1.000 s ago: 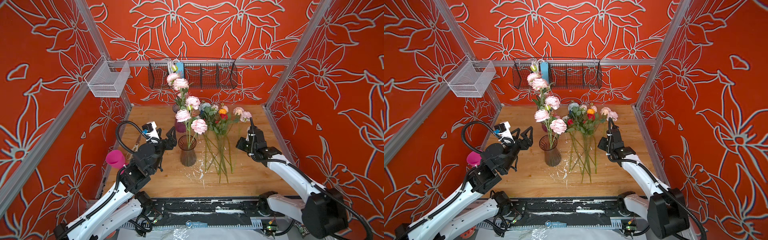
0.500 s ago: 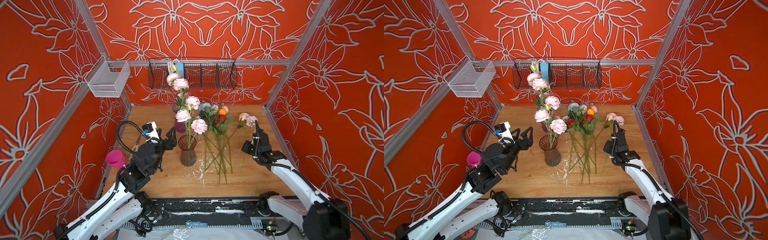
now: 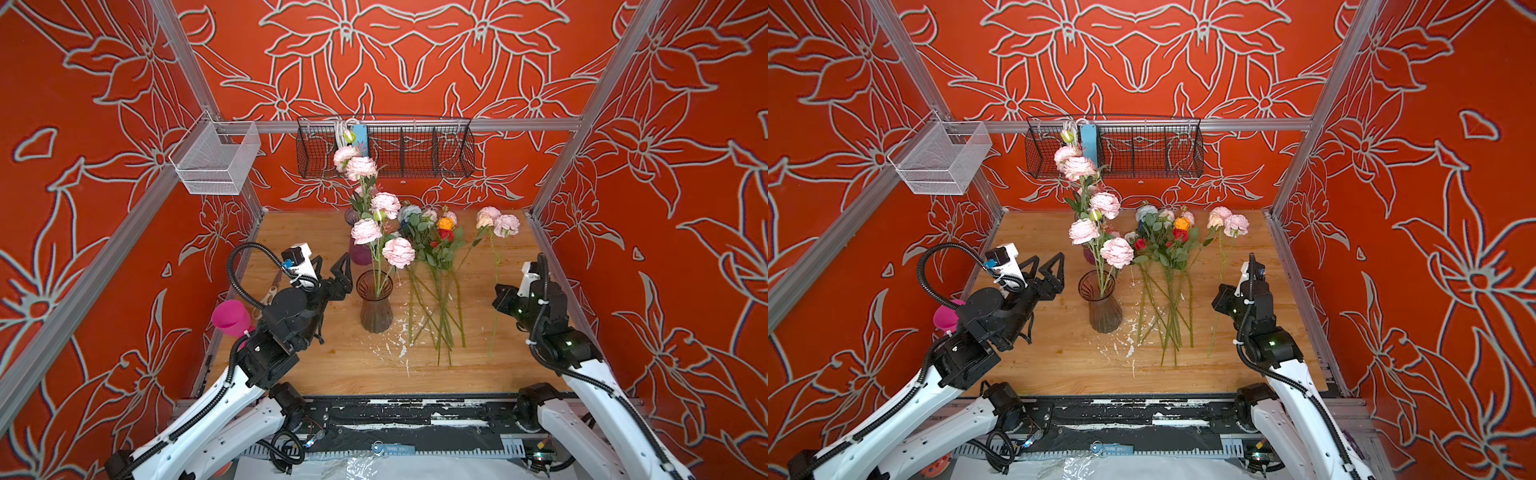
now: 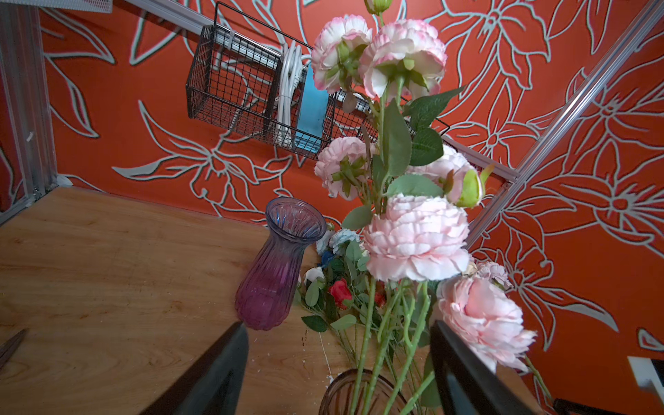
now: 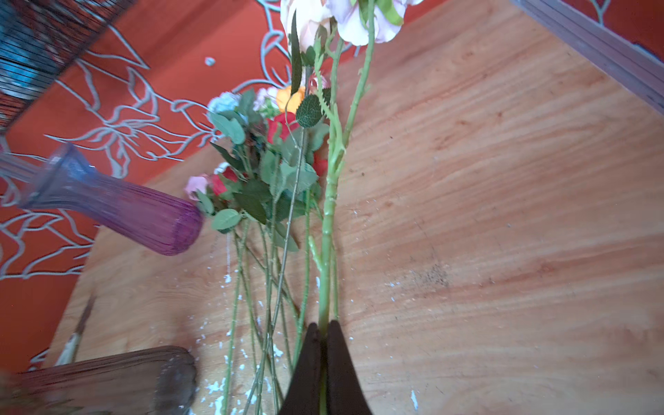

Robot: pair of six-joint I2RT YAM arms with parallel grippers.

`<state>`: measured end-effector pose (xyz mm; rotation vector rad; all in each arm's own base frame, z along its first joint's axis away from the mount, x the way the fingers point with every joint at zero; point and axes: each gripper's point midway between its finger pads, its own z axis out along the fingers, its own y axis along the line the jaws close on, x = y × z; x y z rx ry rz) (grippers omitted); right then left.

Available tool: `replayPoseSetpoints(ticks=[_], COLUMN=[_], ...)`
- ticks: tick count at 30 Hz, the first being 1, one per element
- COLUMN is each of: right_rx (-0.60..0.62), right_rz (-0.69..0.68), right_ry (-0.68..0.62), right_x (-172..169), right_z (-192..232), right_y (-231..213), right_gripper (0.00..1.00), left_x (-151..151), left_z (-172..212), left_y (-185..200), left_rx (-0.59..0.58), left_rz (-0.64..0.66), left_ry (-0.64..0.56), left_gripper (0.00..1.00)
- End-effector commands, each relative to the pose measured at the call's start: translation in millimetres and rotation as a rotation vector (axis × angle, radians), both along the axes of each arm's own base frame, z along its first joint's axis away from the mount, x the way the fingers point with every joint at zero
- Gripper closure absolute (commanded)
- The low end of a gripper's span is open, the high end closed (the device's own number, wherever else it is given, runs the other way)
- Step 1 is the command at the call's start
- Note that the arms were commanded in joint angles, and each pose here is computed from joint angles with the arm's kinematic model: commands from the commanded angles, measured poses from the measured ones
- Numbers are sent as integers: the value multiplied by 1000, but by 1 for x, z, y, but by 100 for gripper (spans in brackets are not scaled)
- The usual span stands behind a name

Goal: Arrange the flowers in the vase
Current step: 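Raise the pink flower upright with the right gripper while the left gripper moves toward it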

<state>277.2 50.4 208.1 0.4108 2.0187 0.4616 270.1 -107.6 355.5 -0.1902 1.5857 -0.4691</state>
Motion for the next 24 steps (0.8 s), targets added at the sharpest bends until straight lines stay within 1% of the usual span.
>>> replayPoseSetpoints(ticks=[1,7,10,15,19,21,23,24], right_rx=[30,64,89,111,123,123,104,84], right_rz=[41,95,142,209,258,244,209,167], right_ry=[-106,-216,-269,-353,-405,-386,-316,-263], right_x=[1,0,0,0,-1,0,2,5], right_z=[24,61,81,119,141,139,122,107], right_y=[7,16,25,38,48,47,42,35], right_gripper=[98,98,98,98,99,100,100,99], left_x=[-5,-12,-17,-30,-45,-46,-43,-42], left_z=[22,31,37,52,61,61,58,57], left_y=[0,-4,-9,-25,-44,-47,-48,-48], left_rx=[-31,-28,-20,14,26,25,29,34], left_rz=[-21,-63,-106,-226,-362,-381,-374,-375], left_ry=[-55,-94,-123,-202,-248,-248,-233,-228], left_gripper=[20,20,20,19,19,19,19,19])
